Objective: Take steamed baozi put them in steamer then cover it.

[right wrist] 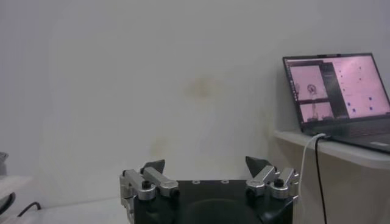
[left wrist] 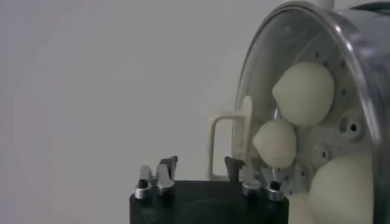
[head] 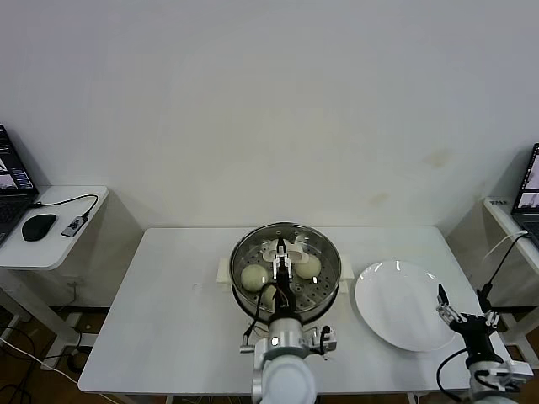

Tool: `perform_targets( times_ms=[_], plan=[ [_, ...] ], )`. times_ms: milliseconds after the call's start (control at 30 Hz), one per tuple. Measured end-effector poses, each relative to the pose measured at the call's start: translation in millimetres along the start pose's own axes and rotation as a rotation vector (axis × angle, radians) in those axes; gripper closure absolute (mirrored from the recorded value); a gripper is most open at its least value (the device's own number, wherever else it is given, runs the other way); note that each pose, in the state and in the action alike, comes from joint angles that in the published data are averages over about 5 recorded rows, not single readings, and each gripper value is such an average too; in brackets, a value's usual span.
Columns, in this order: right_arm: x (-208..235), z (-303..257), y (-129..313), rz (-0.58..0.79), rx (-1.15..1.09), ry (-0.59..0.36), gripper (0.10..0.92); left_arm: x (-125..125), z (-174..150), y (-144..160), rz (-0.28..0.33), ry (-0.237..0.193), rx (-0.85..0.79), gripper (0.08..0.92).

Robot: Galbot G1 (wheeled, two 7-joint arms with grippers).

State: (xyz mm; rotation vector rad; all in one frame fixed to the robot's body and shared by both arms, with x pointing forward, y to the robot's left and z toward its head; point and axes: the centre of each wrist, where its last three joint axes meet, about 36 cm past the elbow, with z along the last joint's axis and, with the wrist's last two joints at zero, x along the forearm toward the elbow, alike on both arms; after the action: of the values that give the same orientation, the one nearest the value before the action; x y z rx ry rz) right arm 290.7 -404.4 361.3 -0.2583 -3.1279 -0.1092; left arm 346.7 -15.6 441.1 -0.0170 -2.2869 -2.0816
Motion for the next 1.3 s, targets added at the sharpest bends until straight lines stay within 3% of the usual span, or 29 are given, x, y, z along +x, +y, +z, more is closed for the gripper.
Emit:
perform_targets(
  times_ms=[300, 600, 800, 1100, 1300],
  plan=[
    [3, 1, 13, -0.020, -0.018, 0.036, 0.200, 18, 26, 25, -0.023, 0.021, 0.062, 0.177],
    [13, 5, 43, -0.078, -0.017, 0.096, 0.200, 25, 93, 64, -0.030, 0.095, 0.256, 0.177],
    [24, 9, 68, -0.133, -0.010, 0.148, 0.200, 19, 158, 64, 0.044, 0.149, 0.463, 0.177],
    [47, 11, 84, -0.206, 0.033, 0.205, 0.200, 39, 229, 24, 0.194, 0.092, 0.859, 0.177],
    [61, 5, 88, -0.251, 0.072, 0.230, 0.200, 66, 248, -5, 0.254, 0.129, 1.058, 0.177]
  ],
)
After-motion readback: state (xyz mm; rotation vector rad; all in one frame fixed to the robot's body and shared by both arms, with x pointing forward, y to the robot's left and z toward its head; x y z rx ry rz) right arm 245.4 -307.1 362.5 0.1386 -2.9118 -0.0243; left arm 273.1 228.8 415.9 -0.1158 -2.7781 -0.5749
